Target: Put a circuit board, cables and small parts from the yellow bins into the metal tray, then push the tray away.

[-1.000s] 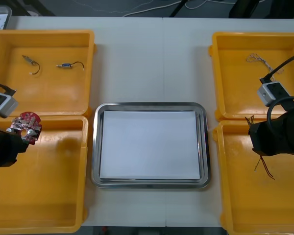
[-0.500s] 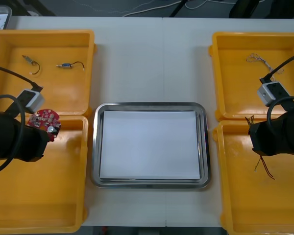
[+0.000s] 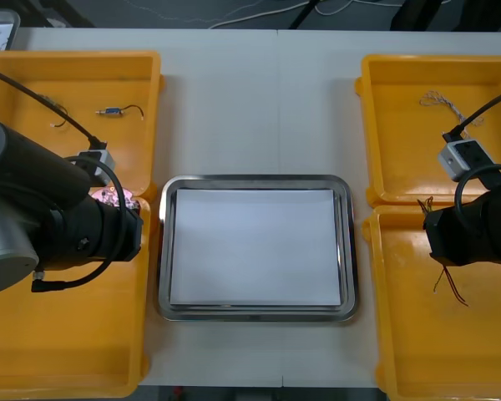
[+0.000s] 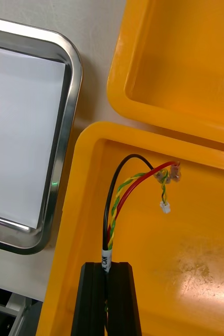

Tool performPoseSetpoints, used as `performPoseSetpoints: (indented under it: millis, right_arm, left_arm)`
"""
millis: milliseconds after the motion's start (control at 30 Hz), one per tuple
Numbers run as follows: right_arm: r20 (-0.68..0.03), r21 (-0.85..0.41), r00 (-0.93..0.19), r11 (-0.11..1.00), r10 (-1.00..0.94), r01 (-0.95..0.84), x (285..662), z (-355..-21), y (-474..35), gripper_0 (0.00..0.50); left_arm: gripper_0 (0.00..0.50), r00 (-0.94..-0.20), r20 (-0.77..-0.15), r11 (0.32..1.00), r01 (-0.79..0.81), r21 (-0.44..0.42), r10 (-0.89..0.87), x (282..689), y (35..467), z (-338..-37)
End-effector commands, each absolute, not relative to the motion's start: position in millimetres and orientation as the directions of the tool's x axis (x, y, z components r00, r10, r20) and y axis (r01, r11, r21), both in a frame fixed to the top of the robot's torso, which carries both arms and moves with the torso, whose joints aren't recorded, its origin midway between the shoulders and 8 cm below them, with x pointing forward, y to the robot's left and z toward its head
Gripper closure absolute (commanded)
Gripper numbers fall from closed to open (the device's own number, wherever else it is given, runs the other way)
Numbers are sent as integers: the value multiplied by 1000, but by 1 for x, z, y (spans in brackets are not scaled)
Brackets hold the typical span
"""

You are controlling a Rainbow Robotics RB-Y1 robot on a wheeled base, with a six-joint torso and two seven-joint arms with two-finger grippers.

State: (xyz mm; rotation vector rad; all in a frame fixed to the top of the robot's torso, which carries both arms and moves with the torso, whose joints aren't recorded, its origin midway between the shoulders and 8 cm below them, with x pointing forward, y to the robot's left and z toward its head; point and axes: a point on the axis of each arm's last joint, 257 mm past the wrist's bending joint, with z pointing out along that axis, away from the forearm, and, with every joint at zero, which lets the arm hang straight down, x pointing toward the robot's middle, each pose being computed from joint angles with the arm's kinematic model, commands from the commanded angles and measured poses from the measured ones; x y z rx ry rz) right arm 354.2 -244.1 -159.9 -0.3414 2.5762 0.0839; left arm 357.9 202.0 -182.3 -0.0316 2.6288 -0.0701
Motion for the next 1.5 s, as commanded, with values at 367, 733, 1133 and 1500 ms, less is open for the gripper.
performPoseSetpoints:
  millis: [367,733,1133,1500]
  right_arm:
    - [-541,-34,-811,970,-221,-241,356,-148,-246,500]
    - [-541,-34,-811,970,-221,-241,356,-148,-246,500]
    - [-541,-34,-811,970,-221,-241,356,-148,-246,500]
    - [-541,-34,-811,970,-221,-241,356,-148,-246,500]
  left_arm:
    - [500,-831,-552,997,79,7,70,368,159,-182]
    - [500,-848,-523,995,96,-6,79,370,123,-203]
    - [500,-858,-503,991,132,-15,107,354,95,-221]
    - [500,-865,-487,991,132,14,122,354,76,-244]
